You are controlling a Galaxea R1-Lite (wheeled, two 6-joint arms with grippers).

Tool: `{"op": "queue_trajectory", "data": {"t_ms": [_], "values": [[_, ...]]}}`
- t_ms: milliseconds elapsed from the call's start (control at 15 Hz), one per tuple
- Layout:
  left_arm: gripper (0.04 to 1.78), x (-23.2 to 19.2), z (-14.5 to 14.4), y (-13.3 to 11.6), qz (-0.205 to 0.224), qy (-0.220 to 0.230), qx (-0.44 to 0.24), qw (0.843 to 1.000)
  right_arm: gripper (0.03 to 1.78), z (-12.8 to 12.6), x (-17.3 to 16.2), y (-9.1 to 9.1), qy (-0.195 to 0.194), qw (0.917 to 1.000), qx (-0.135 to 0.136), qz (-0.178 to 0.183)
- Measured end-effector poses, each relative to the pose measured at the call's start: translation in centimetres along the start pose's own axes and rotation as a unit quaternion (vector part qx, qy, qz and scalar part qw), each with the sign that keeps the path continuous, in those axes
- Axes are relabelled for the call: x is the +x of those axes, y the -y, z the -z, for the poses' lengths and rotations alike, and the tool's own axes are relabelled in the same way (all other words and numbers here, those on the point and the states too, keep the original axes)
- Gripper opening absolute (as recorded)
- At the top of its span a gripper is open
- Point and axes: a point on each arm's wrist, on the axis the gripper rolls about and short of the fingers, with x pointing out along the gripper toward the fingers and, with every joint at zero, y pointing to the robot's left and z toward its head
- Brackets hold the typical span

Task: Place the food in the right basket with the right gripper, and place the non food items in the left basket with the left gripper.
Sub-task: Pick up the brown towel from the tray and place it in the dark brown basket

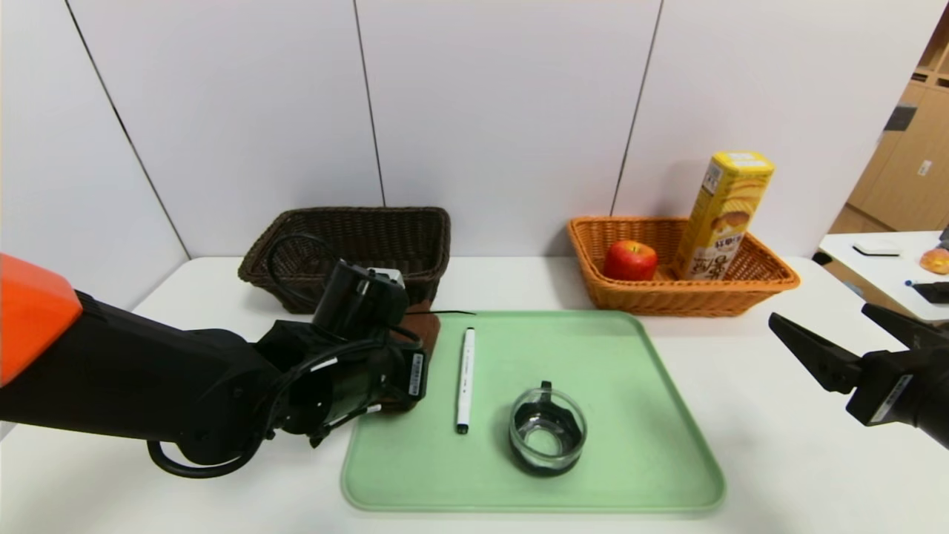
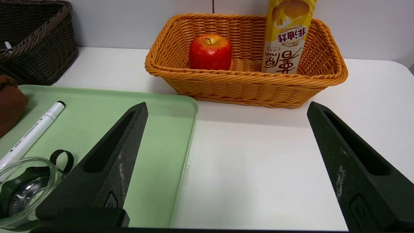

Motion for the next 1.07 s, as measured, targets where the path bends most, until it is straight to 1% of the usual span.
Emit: {"op": "queue_trajectory", "data": {"t_ms": [267,400,533,667,733,933,1000,1067], "values": [[0.34,-0.4,-0.2,0.1,0.014,0.031,-0.002,0.999,1.69,0.0,0.0,0.0,-0.001,1.0,0.0,0.0],[0.34,-1.4,-0.5,0.4,0.027,0.05,-0.004,0.998,1.69,0.0,0.1,0.0,0.0,1.0,0.0,0.001],[0.34,-3.0,-0.9,0.8,0.045,0.077,0.012,0.996,1.69,-0.2,0.2,0.0,0.002,1.0,0.001,0.001],[0.34,-4.4,-1.9,1.0,0.063,0.14,0.039,0.987,1.69,-0.4,0.3,0.0,0.004,1.0,0.002,0.001],[0.34,-4.9,-2.7,0.8,0.064,0.179,0.055,0.98,1.69,-0.4,0.4,0.0,0.003,1.0,0.002,0.001],[0.34,-5.3,-5.6,-1.4,0.022,0.28,0.085,0.956,1.69,-0.5,0.6,-0.1,0.003,1.0,0.002,0.001],[0.34,-5.2,-6.6,-2.2,0.007,0.3,0.081,0.95,1.69,-0.5,0.7,-0.1,0.003,1.0,0.002,0.001],[0.34,-4.8,-7.5,-3.1,-0.01,0.311,0.074,0.947,1.69,-0.5,0.7,-0.1,0.002,1.0,0.002,0.001]]}}
